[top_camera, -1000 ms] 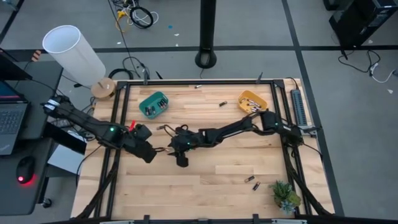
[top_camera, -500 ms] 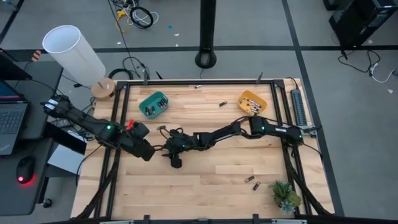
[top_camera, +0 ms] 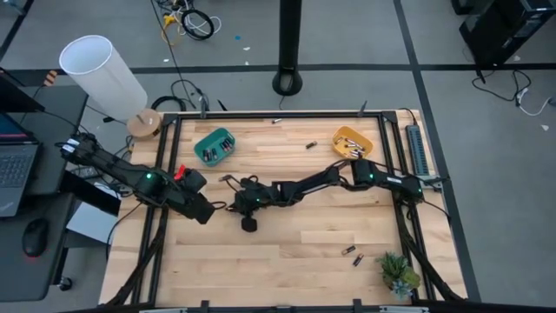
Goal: Sort batteries
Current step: Put the silver battery into the yellow bin
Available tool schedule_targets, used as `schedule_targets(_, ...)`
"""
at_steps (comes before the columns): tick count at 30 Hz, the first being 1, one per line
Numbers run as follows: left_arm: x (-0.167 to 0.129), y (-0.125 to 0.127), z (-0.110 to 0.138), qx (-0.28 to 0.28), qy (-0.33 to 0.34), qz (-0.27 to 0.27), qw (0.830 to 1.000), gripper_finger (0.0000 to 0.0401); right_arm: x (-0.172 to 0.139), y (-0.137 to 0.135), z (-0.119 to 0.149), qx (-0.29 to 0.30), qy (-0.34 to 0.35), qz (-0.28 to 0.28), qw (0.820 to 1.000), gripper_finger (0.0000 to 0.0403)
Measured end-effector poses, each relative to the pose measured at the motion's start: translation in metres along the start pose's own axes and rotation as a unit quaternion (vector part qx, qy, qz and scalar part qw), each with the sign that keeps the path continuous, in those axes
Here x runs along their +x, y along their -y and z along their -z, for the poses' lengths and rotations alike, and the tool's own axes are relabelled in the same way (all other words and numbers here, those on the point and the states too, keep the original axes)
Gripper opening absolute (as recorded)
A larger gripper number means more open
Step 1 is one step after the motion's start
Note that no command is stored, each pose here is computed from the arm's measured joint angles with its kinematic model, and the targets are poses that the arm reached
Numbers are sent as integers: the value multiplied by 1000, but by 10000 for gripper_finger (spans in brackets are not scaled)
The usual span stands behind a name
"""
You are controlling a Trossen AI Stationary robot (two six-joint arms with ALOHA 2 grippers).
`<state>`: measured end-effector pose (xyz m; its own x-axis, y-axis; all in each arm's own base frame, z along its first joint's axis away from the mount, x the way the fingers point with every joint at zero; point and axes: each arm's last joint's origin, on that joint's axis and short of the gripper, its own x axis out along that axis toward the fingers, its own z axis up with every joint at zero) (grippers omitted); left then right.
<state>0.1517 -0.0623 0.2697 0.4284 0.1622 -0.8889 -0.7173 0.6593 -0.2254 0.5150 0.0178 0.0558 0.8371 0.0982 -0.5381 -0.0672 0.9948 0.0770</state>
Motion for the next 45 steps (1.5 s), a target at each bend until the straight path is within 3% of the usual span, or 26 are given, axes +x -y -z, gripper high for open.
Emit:
schedule_targets(6, 0, 0, 0, 5, -1, 1, 1000, 10, -16, 8, -14, -6, -36, -14, 999, 29)
schedule_targets(14, 0, 5, -3, 30, 18, 25, 999, 10, -58, 26, -34, -15, -141, -4, 990, 29)
schedule_targets(20, -1, 13, -12, 4, 132, 36, 991, 11, -101, 46, -49, -21, -221, 13, 975, 29)
schedule_targets(24, -3, 14, -17, -10, 217, 13, 976, 11, -134, 61, -59, -12, -270, 39, 962, 29)
schedule_targets(29, -2, 11, -19, -1, 269, -19, 963, 11, -170, 85, -61, 11, -335, 73, 939, 29)
schedule_targets(32, 0, 9, -18, 10, 281, -32, 959, 11, -192, 101, -56, 38, -391, 106, 914, 29)
schedule_targets(36, 0, 9, -18, 12, 295, -40, 954, 11, -225, 123, -45, 121, -474, 155, 858, 29)
schedule_targets(40, 0, 8, -19, 10, 310, -47, 950, 11, -255, 141, -31, 188, -556, 163, 793, 36)
schedule_targets(45, -1, 8, -19, 10, 314, -49, 948, 11, -281, 161, -21, 220, -611, 153, 745, 38)
